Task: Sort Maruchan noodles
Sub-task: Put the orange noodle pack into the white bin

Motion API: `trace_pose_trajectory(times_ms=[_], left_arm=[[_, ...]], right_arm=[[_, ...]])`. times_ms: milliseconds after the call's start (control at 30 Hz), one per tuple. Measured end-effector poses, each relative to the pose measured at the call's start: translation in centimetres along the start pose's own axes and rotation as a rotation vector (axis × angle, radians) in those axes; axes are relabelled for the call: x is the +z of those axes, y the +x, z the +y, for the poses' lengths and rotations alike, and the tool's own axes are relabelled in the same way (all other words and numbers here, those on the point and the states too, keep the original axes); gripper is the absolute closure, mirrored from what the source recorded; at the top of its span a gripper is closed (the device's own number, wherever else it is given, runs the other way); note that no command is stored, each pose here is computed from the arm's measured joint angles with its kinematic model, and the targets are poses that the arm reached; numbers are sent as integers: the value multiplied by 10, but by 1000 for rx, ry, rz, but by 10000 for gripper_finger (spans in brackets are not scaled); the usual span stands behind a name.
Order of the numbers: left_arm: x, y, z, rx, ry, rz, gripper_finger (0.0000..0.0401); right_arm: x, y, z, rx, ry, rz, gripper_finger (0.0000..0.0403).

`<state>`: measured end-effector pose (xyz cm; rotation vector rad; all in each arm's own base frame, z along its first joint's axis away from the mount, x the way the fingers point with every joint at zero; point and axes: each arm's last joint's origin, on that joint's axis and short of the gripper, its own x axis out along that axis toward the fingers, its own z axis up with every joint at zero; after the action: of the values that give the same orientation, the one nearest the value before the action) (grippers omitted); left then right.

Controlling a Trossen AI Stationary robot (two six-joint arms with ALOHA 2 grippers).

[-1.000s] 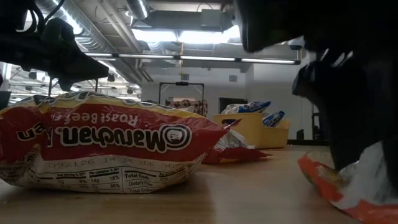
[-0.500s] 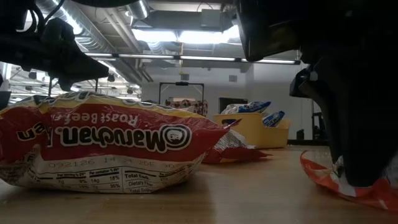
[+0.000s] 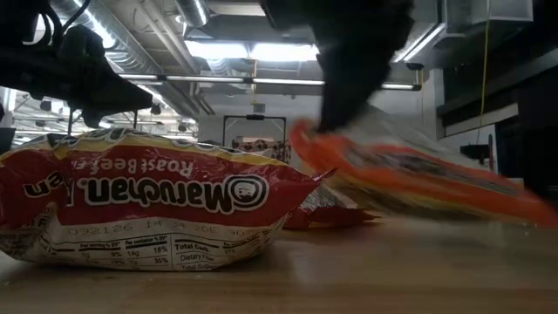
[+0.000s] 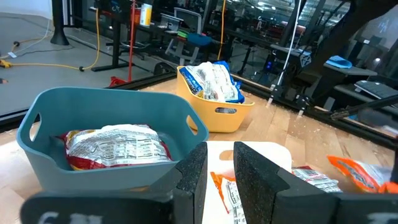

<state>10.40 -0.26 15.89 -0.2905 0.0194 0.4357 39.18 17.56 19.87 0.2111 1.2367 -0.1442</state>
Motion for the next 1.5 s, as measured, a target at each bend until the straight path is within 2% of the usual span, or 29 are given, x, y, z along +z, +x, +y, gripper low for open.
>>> trace_pose_trajectory(times_ms=[367,567,767,900,1067,1300,1500], left_arm=[[0,0,0,0,-3,0,328],[0,0,0,0,-3,0,328],[0,0,0,0,-4,0,328],[0,0,0,2,-4,-1,328],[0,0,0,8,-4,-3,328],[0,0,1,25,-3,-8,328],[0,0,1,43,-3,-15,328]], right_arm=[[70,-54,-41,-60,-108,-246,402],[105,-67,-83,-172,-219,-368,402],[129,-71,-116,-203,-360,-463,403],[137,-66,-123,-187,-463,-485,403],[143,-47,-117,-122,-569,-511,403],[144,-11,-117,-62,-643,-451,402],[146,-7,-116,-52,-699,-468,367]])
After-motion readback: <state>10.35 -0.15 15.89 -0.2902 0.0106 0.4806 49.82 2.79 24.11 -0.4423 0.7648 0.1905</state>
